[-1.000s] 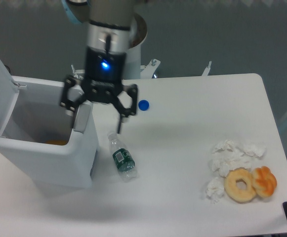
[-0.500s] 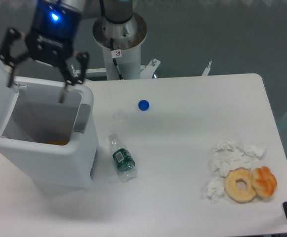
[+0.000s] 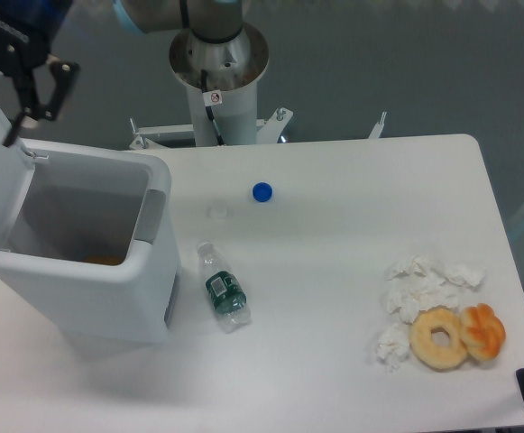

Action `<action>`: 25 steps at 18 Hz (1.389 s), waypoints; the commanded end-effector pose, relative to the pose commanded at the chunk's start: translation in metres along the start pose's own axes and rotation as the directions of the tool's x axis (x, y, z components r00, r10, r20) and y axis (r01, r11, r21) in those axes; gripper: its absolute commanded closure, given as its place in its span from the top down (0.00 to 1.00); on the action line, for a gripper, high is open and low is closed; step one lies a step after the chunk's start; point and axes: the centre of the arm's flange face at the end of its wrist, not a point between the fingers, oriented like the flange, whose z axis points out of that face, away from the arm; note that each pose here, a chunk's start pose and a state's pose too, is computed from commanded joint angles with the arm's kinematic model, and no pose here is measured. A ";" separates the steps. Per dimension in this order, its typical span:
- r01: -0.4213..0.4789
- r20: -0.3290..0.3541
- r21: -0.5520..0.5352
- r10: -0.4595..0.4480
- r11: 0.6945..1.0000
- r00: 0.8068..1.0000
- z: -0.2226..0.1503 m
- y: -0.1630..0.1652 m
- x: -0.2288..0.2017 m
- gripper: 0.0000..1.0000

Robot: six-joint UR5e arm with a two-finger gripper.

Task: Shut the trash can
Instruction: 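Reach behind the raised lid and push it forward over the can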

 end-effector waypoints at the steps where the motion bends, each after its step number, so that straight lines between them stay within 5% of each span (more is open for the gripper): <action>1: -0.002 -0.011 0.001 0.002 1.000 1.000 -0.001 0.000 0.004 1.00; 17: -0.085 -0.160 -0.067 0.074 0.994 0.984 0.028 0.029 0.064 1.00; 25: -0.127 -0.204 -0.132 0.098 0.983 0.974 0.071 0.044 0.065 1.00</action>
